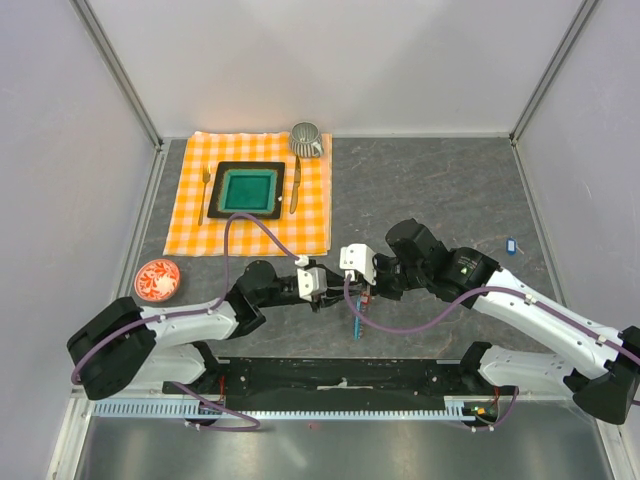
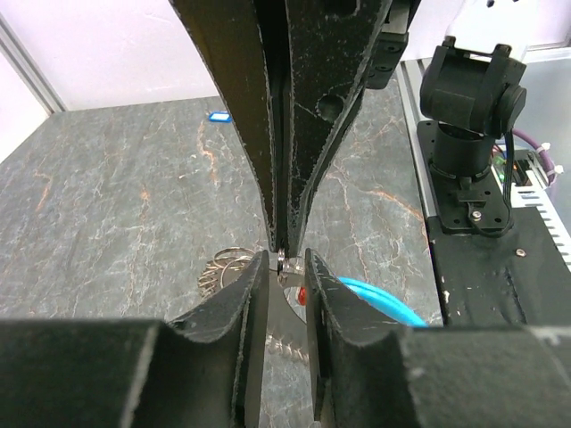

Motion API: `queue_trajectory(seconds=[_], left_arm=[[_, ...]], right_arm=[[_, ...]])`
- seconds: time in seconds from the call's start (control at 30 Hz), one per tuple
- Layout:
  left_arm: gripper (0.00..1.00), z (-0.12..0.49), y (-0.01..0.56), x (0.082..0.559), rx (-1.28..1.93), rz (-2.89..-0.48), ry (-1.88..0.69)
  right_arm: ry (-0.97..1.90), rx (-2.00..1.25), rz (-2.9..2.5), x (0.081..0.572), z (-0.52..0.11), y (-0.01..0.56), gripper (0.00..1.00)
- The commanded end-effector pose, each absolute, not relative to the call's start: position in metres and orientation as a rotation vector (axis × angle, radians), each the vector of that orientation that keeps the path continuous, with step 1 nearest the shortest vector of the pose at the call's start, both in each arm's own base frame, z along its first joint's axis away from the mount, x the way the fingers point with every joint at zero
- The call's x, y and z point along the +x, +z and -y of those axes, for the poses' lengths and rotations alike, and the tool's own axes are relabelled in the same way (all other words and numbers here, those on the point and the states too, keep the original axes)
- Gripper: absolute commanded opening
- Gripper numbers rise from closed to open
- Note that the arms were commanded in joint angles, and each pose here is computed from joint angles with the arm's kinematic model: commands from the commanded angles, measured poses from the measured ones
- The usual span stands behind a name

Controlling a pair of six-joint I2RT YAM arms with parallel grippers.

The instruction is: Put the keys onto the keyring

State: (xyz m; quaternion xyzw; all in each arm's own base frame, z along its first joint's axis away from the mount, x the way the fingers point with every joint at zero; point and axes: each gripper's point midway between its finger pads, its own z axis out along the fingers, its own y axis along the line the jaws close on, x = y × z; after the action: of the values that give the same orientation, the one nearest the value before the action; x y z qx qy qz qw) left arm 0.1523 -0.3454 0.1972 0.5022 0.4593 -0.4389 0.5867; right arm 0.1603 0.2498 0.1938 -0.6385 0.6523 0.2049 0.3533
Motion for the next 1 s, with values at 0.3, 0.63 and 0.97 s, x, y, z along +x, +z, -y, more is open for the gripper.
queue_trajectory(seconds=[0.3, 0.63, 0.97], left_arm=[[0.21, 0.356, 0.214, 0.153, 1.176, -1.03, -1.066], [0.02, 0.352, 0.215, 0.152, 1.177, -1.022, -1.045], [0.02, 0.325, 0.247, 0.164, 0.915, -0.968, -0.992]], right_arm=[[0.56, -1.632, -1.576, 0.16, -0.261, 0.212, 0.0], [0.55, -1.572, -1.582, 0.162, -0.258, 0.219, 0.12], [0.511, -1.19, -1.629, 0.178, -0.239, 0.239, 0.31]])
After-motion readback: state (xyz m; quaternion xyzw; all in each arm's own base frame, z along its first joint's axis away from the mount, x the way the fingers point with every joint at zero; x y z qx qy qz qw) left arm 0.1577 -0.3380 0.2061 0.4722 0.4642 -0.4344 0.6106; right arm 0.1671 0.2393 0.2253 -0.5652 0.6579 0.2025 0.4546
